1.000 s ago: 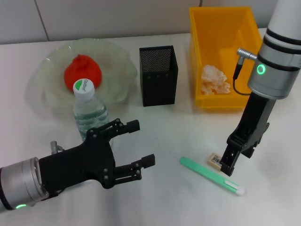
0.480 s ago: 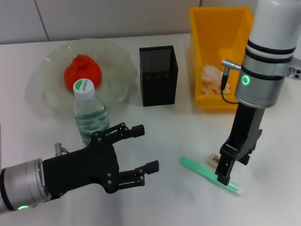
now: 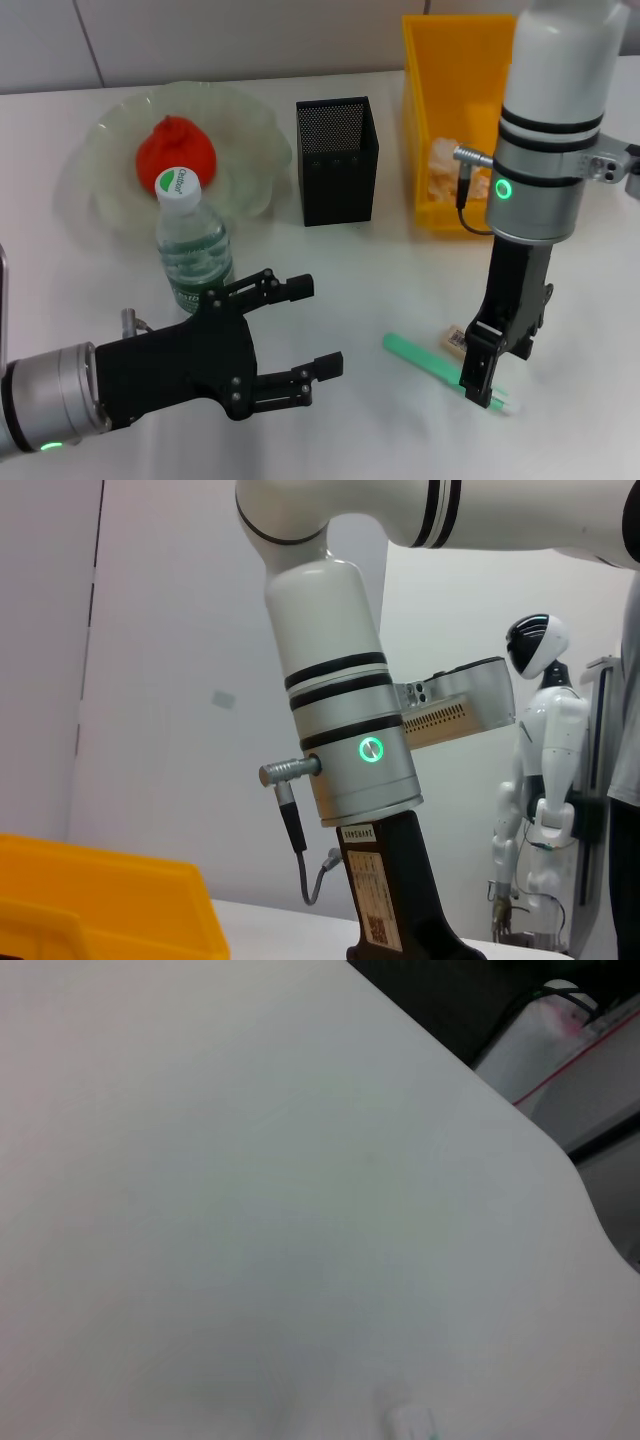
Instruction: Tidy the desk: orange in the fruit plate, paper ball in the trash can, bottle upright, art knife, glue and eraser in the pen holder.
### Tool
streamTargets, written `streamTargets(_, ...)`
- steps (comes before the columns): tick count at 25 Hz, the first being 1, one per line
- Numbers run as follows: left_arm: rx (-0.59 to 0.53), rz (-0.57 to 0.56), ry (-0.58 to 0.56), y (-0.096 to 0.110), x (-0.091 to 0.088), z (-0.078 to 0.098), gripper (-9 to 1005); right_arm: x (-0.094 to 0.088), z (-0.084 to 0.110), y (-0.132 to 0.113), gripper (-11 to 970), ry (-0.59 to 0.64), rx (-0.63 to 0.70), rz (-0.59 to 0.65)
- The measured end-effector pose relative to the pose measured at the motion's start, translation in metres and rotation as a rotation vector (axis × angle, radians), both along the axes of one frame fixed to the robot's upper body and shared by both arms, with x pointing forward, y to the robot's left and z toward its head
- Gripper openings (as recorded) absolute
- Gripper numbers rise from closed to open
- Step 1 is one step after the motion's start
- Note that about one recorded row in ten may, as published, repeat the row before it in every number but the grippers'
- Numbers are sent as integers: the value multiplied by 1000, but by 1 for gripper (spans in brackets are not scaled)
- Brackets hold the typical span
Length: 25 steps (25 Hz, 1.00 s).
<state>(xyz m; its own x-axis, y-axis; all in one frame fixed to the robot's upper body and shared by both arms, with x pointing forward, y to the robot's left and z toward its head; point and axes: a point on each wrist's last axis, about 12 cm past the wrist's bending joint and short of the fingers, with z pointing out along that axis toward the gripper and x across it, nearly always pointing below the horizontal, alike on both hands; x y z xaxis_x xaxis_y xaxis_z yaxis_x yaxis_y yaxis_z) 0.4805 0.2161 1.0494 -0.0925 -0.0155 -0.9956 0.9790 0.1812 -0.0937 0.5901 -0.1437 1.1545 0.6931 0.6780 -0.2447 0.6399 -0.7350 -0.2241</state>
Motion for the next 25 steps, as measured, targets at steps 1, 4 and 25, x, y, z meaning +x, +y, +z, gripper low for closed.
streamTargets(1,0,-1,0,0,0,0,817,-1,-1,2,834,0,-5,4)
streamTargets(4,1,-4,0,0,0,0,817,-2,-2,4,834,0,-31,7)
streamTargets(25,10,-21,-3,-2,-3,-2,817,2,-13,11,835,-34,-101,15)
